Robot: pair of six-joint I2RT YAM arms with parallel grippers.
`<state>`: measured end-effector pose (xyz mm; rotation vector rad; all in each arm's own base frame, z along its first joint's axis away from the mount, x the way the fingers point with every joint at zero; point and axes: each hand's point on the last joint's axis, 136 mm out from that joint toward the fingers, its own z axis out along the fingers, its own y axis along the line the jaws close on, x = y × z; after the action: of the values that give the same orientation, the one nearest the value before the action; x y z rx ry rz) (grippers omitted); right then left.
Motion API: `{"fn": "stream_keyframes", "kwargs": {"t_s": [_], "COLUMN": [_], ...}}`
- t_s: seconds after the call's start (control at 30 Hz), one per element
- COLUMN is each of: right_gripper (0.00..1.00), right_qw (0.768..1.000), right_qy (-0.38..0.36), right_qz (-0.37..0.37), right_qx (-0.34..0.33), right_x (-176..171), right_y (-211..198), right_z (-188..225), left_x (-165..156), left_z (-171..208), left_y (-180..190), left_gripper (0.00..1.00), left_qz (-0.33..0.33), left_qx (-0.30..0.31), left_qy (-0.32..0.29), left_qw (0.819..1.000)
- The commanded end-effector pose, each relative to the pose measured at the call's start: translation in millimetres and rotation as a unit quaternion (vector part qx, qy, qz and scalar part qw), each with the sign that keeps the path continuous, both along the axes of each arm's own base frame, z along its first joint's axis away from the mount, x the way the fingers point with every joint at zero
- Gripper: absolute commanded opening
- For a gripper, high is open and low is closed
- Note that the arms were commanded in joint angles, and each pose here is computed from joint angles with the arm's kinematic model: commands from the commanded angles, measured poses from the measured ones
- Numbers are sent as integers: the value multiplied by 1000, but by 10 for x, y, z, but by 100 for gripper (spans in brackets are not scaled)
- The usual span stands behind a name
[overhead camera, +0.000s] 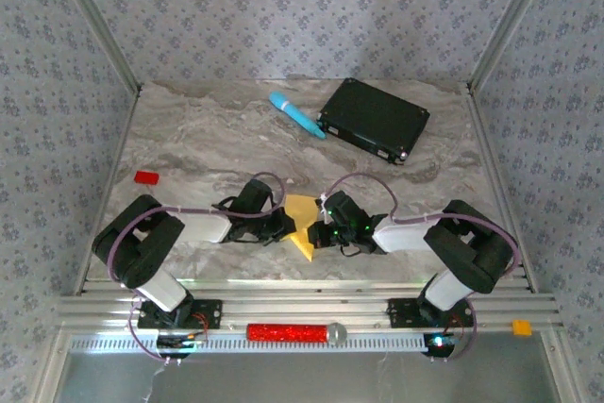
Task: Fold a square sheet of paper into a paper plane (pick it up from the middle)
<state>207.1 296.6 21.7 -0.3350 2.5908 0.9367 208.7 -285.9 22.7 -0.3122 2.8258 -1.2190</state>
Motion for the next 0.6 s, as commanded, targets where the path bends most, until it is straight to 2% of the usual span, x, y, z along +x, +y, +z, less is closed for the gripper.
{"fn": "stream_keyframes", "kwargs": {"t_s": [0.0,0.17,0.43,0.57], "right_gripper": [5,5,5,5], "right_qw": [999,999,999,999], "right_qy": [30,31,30,30], "right_qz": [-5,-5,-7,-7], "right_qx": [-37,-37,-40,-39], "right_x": [-85,-92,-93,-91], "right_y": [-107,-107,-127,-128], "right_z": [-203,-211,-209,-209], "left_x": [-58,-51,94,124], "left_z": [-108,-111,346,386], "left_y": [125,156,6,-90], "left_gripper": [9,9,11,12], "left_qz": [4,4,-12,-29], "left_qx": [32,40,-1,-13], "left_qy": [1,-8,-70,-72], "left_qw": [999,999,997,997]}}
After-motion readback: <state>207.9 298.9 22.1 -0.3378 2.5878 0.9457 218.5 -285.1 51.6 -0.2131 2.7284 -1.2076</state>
